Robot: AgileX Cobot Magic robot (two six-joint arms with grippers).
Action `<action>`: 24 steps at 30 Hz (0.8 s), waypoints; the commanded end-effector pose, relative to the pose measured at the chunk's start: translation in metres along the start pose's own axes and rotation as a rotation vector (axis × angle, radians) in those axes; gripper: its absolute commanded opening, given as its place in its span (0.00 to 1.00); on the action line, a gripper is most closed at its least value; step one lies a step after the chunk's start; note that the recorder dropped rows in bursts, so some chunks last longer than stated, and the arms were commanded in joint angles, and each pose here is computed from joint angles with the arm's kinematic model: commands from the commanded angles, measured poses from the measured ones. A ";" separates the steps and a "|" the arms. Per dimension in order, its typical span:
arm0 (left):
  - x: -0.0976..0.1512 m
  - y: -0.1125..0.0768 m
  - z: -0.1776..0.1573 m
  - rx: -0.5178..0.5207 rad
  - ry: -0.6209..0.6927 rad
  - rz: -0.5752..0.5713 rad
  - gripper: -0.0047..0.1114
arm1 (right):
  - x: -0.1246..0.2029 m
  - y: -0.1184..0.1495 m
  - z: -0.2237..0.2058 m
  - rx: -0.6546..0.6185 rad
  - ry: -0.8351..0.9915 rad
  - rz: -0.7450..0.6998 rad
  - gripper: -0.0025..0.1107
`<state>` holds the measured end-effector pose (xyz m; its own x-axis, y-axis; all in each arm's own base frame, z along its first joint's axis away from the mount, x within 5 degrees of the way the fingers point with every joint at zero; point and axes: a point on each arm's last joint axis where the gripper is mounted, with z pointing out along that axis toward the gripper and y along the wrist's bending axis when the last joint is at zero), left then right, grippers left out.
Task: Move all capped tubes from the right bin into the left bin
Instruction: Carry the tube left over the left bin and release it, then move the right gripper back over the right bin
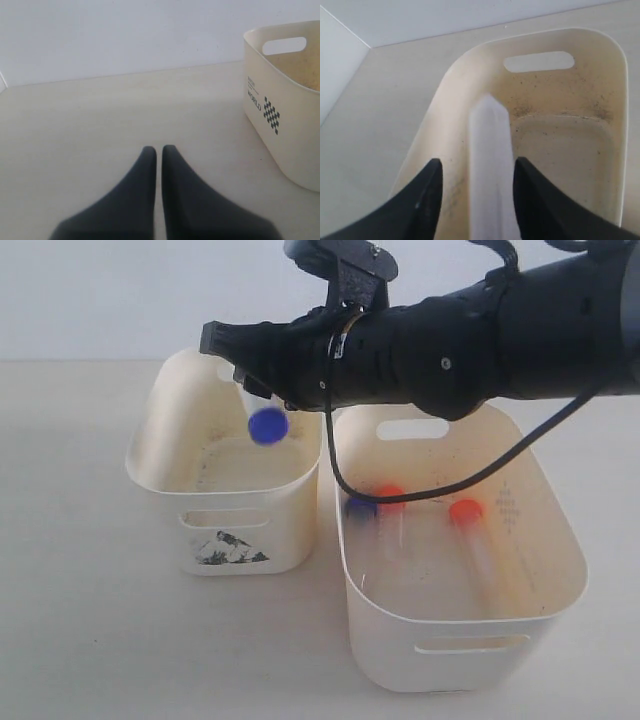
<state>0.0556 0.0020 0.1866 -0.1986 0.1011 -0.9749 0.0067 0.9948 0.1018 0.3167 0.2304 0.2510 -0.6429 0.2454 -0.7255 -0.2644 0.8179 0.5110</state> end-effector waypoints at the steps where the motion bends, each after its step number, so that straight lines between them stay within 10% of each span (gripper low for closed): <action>1: -0.003 0.000 0.000 0.001 -0.020 -0.018 0.08 | 0.001 0.001 -0.001 0.006 0.016 -0.009 0.43; 24: -0.003 0.000 0.000 0.001 -0.020 -0.018 0.08 | -0.004 -0.017 -0.017 0.114 0.149 -0.118 0.43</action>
<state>0.0556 0.0020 0.1866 -0.1986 0.1011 -0.9749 0.0067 0.9948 0.1018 0.3113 0.2202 0.2444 -0.7071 0.1030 -0.6996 -0.2706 0.8746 0.4023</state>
